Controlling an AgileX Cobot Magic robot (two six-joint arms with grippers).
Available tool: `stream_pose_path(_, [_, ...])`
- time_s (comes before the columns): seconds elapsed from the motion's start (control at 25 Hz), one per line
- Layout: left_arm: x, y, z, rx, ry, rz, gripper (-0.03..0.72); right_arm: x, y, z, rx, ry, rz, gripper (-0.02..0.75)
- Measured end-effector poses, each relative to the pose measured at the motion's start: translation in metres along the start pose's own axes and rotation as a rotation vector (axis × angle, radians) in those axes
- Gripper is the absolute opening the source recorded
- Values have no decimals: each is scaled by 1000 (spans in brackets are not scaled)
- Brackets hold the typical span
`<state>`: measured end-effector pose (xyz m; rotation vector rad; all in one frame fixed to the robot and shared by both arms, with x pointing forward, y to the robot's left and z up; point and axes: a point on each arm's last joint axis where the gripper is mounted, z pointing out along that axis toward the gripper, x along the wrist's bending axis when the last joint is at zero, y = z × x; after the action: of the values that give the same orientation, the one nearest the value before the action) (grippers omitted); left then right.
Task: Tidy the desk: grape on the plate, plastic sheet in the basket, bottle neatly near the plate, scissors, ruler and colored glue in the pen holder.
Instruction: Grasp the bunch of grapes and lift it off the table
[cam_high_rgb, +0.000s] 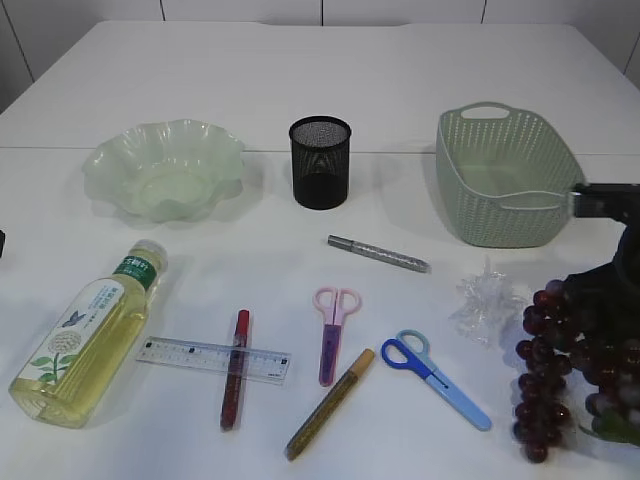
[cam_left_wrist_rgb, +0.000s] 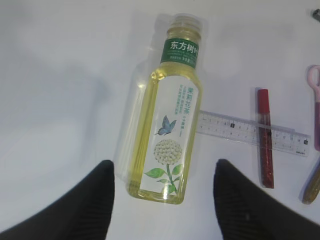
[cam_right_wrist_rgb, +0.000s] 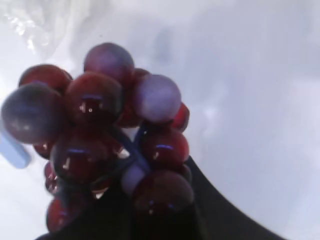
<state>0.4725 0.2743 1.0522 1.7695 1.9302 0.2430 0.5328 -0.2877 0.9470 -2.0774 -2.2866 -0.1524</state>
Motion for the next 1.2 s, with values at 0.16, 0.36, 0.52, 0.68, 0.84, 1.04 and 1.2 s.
stream_pose_path(0.16, [0, 0, 0, 2, 0, 0, 458, 3, -8, -25, -42, -13, -18, 162])
stream_pose_path(0.36, [0, -2, 0, 17, 0, 0, 458, 7, -21, -56, -109, -21, -32, 158])
stream_pose_path(0.52, [0, -3, 0, 32, -1, 41, 457, 14, -37, -87, -202, -7, -78, 158])
stream_pose_path(0.68, [0, -3, 0, 34, -1, 53, 456, 26, -56, -120, -332, 47, -110, 158])
stream_pose_path(0.84, [0, -3, 0, 34, -2, 55, 457, 38, -69, -139, -416, 141, -124, 158])
stream_pose_path(1.04, [0, -4, 0, 41, -4, 57, 456, 56, -72, -145, -433, 318, -153, 158])
stream_pose_path(1.2, [-1, -5, 0, 50, -16, 46, 456, 78, -71, -154, -458, 383, -233, 158])
